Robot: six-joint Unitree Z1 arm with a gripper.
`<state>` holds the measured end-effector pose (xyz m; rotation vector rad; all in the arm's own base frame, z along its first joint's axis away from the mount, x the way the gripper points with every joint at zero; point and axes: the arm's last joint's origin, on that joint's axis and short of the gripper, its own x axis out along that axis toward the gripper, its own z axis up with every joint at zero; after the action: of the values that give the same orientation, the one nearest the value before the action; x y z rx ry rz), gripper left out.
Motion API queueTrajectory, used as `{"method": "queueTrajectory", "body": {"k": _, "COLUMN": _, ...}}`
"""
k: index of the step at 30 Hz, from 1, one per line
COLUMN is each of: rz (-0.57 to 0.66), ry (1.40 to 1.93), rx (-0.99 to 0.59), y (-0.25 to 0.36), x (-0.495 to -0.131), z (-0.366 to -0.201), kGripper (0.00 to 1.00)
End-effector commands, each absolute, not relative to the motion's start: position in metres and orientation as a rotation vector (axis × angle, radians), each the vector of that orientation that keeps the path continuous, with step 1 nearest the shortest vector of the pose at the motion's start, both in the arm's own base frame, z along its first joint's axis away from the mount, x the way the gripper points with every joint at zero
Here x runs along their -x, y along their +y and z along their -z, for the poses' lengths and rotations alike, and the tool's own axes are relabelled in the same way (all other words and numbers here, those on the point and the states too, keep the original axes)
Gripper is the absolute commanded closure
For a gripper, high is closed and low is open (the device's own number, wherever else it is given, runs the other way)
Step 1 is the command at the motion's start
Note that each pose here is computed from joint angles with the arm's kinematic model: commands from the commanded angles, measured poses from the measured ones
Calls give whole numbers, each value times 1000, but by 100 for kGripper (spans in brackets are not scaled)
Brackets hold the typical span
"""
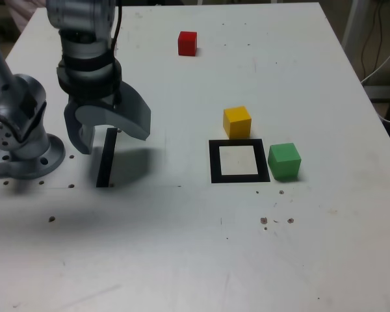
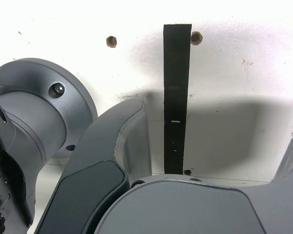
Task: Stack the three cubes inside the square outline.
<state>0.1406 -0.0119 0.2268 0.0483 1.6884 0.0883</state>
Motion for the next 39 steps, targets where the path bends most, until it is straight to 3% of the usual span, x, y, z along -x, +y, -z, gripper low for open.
{"method": "queueTrajectory", "body": {"k": 1, "rz": -86, "ry": 1679, "rx": -52, "y": -12, "x": -142, "z": -228, "kGripper": 1}}
{"method": "queueTrajectory", "body": {"k": 15, "rz": -101, "ry": 1641, "rx": -107, "y": 6, "x": -155, "z": -238, "kGripper": 1}}
{"method": "queueTrajectory", "body": {"k": 25, "rz": -49, "ry": 1600, "rx": -241, "y": 42, "x": -179, "z": -259, "kGripper": 2}}
{"method": "queueTrajectory", "body": {"k": 34, "rz": -55, "ry": 1674, "rx": -198, "y": 109, "x": -209, "z": -268, "kGripper": 4}}
{"method": "queueTrajectory", "body": {"k": 39, "rz": -85, "ry": 1661, "rx": -180, "y": 148, "x": -223, "z": -279, "kGripper": 4}}
